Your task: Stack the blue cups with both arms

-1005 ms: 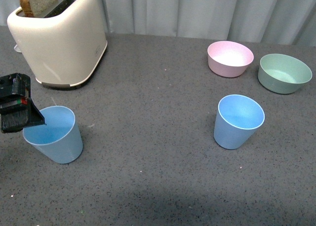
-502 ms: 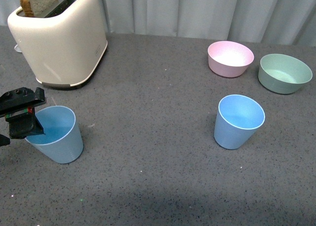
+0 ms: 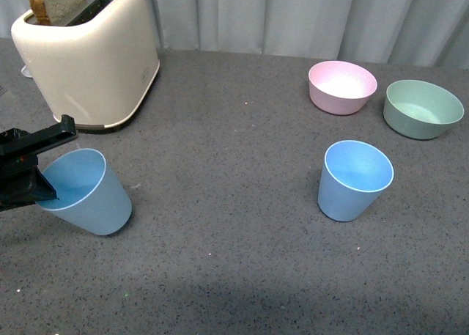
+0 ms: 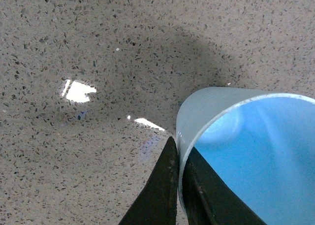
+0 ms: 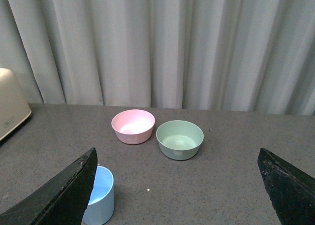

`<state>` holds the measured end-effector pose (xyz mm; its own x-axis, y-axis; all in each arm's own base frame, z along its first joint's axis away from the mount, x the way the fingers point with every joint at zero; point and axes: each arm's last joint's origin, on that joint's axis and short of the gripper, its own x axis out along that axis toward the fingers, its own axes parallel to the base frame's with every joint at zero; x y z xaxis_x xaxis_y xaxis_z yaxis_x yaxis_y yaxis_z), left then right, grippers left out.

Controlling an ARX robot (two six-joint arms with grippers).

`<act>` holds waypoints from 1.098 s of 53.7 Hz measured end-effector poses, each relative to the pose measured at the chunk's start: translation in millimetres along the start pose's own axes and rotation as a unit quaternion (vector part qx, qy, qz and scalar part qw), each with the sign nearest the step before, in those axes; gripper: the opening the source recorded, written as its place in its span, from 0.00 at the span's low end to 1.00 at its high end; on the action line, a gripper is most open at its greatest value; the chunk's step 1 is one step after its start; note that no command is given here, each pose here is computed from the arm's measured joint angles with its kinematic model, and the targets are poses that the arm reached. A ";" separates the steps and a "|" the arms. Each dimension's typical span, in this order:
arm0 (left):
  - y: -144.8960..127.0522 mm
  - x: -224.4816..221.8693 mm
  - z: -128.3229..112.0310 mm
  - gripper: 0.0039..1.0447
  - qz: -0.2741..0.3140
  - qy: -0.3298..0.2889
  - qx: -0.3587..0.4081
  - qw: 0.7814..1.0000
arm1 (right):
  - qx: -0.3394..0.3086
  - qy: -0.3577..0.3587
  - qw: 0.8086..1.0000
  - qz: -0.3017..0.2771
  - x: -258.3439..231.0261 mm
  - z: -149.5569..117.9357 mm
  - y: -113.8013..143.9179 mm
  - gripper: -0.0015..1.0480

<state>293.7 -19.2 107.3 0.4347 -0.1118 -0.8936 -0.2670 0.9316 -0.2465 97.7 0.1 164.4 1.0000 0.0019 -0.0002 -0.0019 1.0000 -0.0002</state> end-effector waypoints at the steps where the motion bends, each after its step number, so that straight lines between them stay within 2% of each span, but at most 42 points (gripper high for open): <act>1: -1.0 -1.3 0.1 0.03 -0.001 -0.002 0.002 1.000 | 0.000 0.000 1.000 0.000 0.0 0.0 0.0 0.91; 7: -13.6 -7.9 0.0 0.03 0.002 -0.019 0.027 0.999 | 0.000 0.000 1.000 0.000 0.0 0.0 0.0 0.91; 21: -69.9 -3.8 -0.2 0.03 -0.002 -0.044 0.100 0.994 | 0.000 0.000 1.000 0.000 0.0 0.0 0.0 0.91; 28: -94.9 10.7 -5.7 0.03 -0.001 -0.036 0.121 0.992 | 0.000 0.000 1.000 0.000 0.0 0.0 0.0 0.91; 46: -138.7 23.7 -13.1 0.03 -0.026 -0.028 0.128 0.991 | 0.000 0.000 1.000 0.000 0.0 0.0 0.0 0.91; 59: -153.5 29.7 -21.7 0.03 -0.037 -0.016 0.140 0.989 | 0.000 0.000 1.000 0.000 0.0 0.0 0.0 0.91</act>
<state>328.9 -173.0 110.4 0.4728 -0.1768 -0.8632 0.0137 0.9810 -0.1934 97.7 0.1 164.4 1.0000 0.0019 -0.0002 -0.0019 1.0000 -0.0002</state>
